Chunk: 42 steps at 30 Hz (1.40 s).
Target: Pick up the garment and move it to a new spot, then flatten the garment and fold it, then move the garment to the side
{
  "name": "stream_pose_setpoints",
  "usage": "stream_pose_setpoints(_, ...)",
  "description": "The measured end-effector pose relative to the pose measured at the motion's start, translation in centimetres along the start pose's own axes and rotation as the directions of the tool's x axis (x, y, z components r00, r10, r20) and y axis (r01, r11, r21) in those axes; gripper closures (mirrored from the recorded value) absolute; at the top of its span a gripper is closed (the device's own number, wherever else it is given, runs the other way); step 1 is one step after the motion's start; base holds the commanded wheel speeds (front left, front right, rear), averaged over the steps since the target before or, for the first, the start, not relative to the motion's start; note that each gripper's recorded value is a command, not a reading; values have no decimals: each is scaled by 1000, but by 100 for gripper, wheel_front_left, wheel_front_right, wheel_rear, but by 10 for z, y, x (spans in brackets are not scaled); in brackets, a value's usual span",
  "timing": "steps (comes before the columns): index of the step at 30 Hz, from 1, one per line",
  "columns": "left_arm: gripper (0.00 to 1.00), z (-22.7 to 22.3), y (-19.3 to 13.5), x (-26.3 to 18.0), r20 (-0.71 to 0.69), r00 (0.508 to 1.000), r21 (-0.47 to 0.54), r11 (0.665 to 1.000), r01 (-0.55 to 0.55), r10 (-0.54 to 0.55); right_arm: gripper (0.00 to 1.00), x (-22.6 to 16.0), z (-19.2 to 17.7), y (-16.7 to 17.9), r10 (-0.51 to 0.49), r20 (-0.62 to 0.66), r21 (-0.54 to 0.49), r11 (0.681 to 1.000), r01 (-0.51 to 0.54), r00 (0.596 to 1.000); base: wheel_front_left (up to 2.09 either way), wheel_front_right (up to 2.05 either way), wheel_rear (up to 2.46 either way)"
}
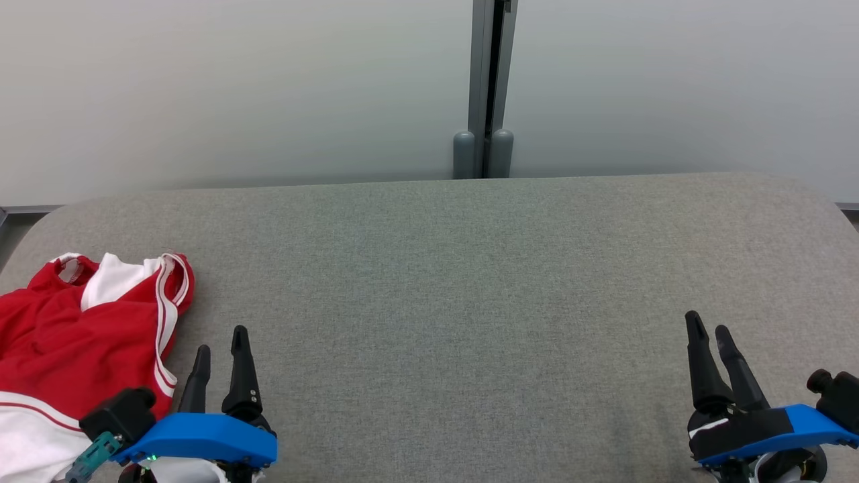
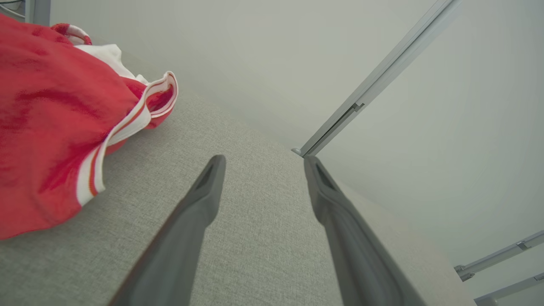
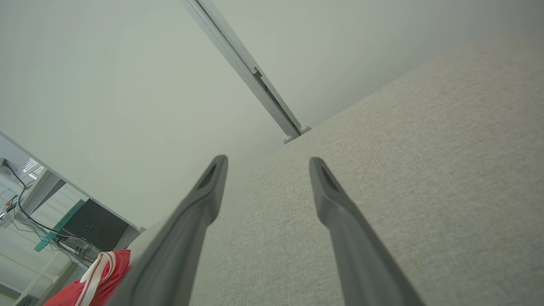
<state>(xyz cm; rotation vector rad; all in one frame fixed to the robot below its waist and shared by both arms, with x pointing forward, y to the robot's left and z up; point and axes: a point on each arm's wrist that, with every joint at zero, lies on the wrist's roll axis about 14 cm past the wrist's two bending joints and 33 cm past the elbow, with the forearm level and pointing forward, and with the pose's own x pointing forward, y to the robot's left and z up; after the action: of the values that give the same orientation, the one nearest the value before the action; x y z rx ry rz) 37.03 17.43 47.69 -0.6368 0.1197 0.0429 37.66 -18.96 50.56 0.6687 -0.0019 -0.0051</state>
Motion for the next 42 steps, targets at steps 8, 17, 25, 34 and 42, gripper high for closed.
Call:
stream_pose_setpoints(8,0,-2,-8,-2,1,999,116,993,33,-33,0,-2,-1,1,9,-13,-101,995,-10,1000,0,0,0)
stream_pose_setpoints(17,0,-1,-13,-4,13,998,243,968,55,-60,0,-4,5,2,16,-3,-199,980,-16,1000,0,0,0)
stream_pose_setpoints(25,0,0,-15,-7,18,998,317,947,58,-67,0,-7,2,2,17,-22,-268,963,-22,1000,0,0,0)
stream_pose_setpoints(34,0,-1,-15,-10,18,997,390,919,60,-72,0,-7,-3,3,18,-50,-343,939,-34,999,0,0,0)
stream_pose_setpoints(42,0,0,-18,-12,33,995,433,899,71,-95,0,-6,-4,6,25,-59,-395,918,-47,998,0,0,0)
